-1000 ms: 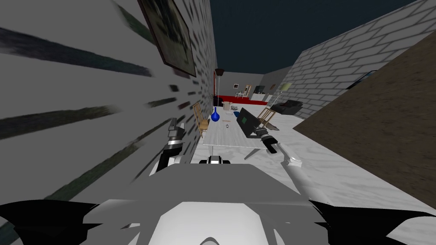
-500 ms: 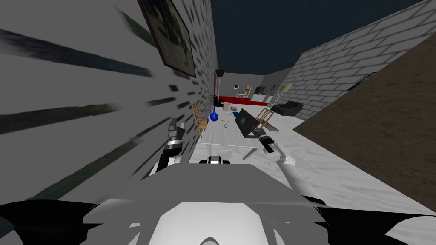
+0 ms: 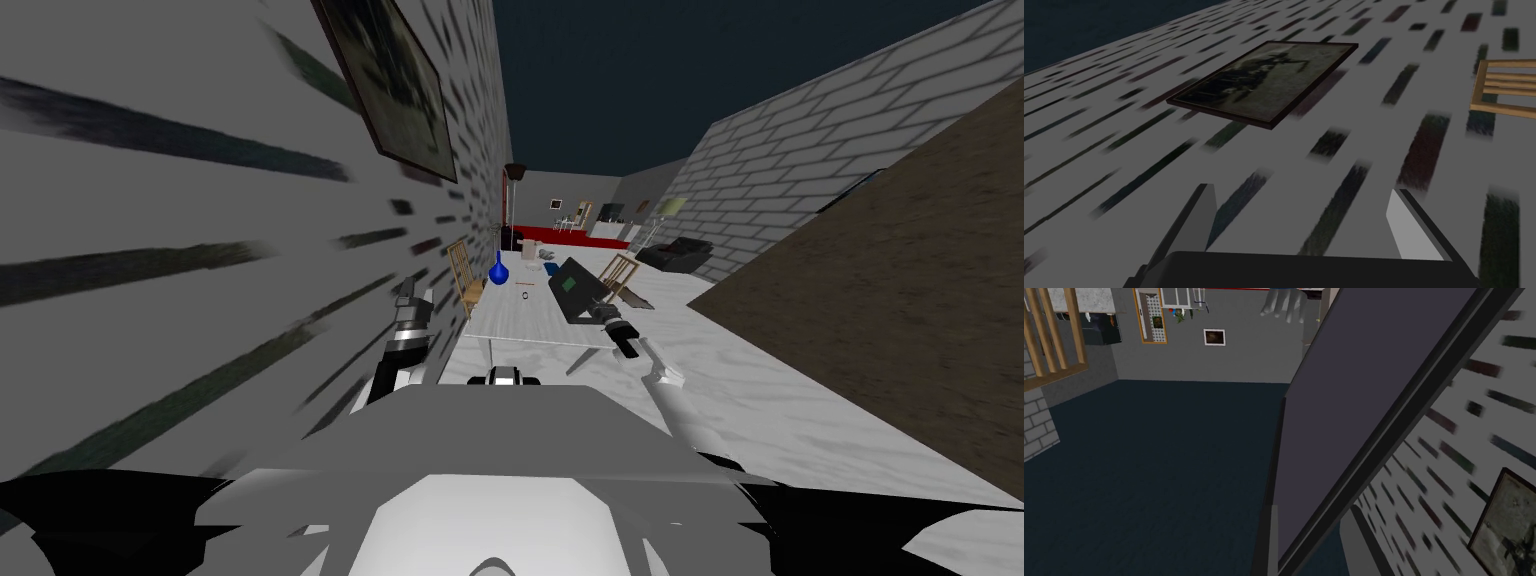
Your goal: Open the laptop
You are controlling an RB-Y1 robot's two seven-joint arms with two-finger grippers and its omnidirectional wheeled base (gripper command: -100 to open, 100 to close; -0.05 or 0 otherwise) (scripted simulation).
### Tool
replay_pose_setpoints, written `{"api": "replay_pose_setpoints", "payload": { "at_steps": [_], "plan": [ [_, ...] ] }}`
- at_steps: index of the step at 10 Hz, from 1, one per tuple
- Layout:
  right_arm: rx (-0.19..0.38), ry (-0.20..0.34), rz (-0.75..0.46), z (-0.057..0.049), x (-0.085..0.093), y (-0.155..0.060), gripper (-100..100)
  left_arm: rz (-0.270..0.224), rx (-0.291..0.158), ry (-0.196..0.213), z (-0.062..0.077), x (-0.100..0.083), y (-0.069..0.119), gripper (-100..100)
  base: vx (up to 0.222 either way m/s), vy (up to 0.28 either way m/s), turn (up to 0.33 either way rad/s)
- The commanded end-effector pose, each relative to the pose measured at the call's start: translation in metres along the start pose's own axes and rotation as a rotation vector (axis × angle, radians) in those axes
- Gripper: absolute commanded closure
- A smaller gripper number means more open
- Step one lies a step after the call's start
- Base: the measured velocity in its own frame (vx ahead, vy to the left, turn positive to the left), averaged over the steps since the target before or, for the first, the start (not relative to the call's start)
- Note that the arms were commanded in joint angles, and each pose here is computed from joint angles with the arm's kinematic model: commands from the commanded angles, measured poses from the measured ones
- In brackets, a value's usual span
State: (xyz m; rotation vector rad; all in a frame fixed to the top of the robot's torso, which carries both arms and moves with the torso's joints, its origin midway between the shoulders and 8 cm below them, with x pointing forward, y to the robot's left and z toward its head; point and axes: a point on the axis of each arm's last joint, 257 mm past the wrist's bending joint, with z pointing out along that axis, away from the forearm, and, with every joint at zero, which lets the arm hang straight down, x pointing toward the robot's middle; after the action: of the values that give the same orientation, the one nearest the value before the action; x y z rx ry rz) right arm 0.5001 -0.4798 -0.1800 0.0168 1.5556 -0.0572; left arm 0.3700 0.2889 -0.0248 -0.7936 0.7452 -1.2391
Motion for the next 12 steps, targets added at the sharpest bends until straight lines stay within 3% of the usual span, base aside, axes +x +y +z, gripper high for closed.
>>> {"api": "replay_pose_setpoints", "payload": {
  "at_steps": [1, 4, 8, 12],
  "plan": [
    [0.003, 0.002, 0.040, 0.002, 0.004, 0.001, 100, 0.000, 0.000, 0.000, 0.000, 0.000, 0.000, 0, -0.013, -0.041, 0.010],
    [0.003, 0.011, 0.213, 0.000, 0.036, 0.018, 100, 0.000, 0.000, 0.000, 0.000, 0.000, 0.000, 0, 0.007, -0.109, -0.016],
    [0.004, 0.016, 0.295, -0.002, 0.052, 0.028, 100, 0.000, 0.000, 0.000, 0.000, 0.000, 0.000, 0, 0.003, -0.065, -0.011],
    [0.006, 0.023, 0.460, -0.005, 0.083, 0.051, 100, 0.000, 0.000, 0.000, 0.000, 0.000, 0.000, 0, 0.005, -0.078, -0.011]
  ]
}}
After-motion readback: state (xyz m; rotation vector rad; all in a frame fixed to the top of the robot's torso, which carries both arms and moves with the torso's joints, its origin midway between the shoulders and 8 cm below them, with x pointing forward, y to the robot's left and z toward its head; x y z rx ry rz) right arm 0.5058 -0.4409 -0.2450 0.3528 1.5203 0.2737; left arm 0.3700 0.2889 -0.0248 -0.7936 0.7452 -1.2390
